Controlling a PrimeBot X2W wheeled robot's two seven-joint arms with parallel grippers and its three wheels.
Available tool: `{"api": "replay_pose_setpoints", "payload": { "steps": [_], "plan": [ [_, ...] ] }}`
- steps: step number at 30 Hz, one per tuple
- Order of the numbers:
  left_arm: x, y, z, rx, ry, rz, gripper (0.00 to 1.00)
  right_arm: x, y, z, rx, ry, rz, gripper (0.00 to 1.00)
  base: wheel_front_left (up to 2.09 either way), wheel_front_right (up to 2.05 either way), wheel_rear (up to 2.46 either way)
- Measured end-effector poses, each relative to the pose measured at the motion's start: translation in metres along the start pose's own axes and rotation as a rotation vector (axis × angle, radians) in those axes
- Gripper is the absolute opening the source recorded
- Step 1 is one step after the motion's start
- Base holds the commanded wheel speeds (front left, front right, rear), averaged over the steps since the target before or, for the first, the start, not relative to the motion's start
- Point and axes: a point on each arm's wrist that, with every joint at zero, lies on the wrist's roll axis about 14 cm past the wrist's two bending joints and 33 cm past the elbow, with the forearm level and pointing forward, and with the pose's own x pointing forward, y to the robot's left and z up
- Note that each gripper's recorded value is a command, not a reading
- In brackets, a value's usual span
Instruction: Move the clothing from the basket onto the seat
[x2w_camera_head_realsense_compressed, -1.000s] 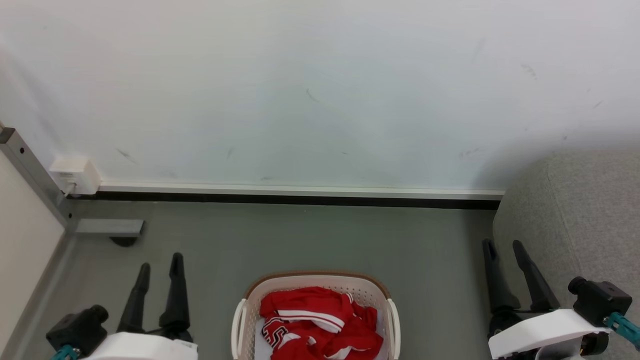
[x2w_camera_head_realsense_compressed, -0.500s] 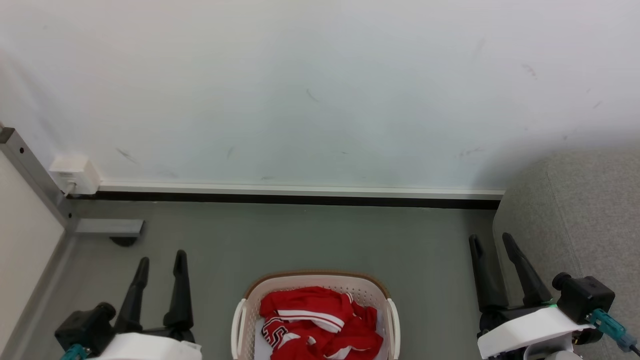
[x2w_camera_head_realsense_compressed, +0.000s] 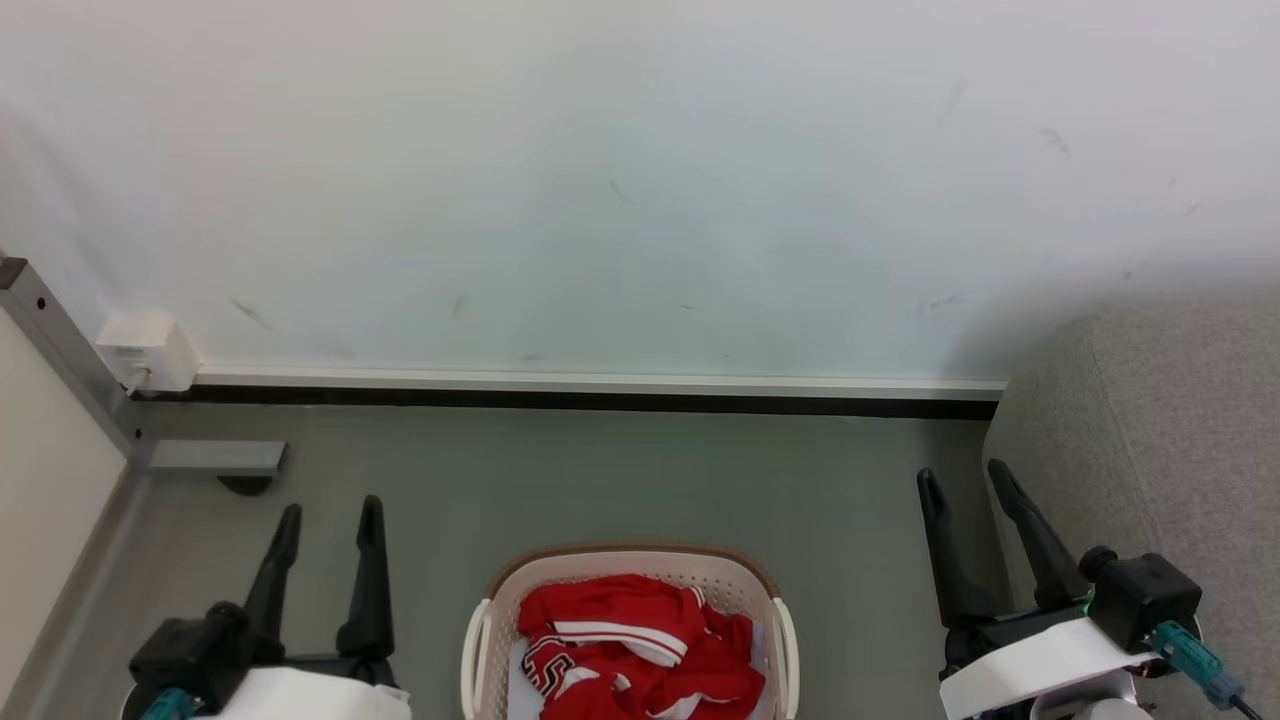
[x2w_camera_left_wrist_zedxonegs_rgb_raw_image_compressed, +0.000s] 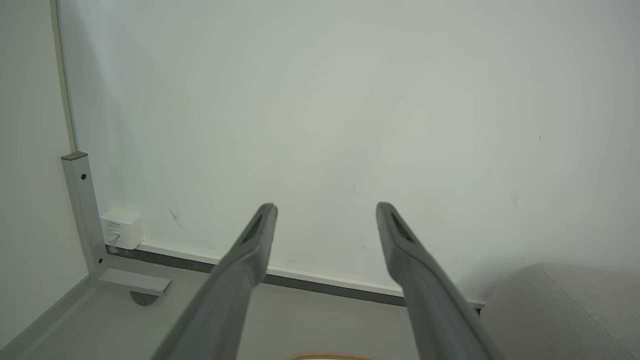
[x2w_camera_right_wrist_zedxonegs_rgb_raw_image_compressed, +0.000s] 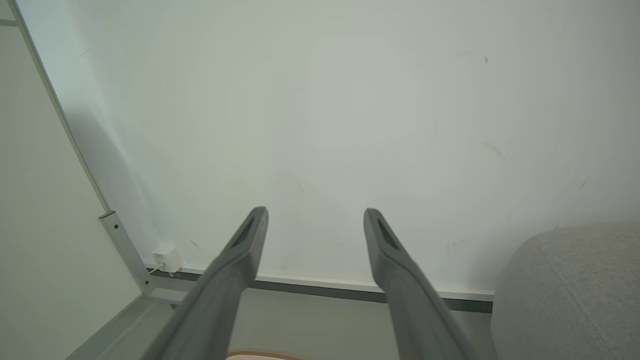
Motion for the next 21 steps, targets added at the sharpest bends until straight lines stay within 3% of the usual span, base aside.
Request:
{"api": "replay_pose_setpoints", "payload": {
  "steps": [21],
  "plan": [
    [0.0,-0.005,0.006,0.13,-0.038,-0.028,1.0,0.004,0.011,0.006,-0.106,-0.031,0.048,1.0,0.0,0.0,0.0]
  ]
}}
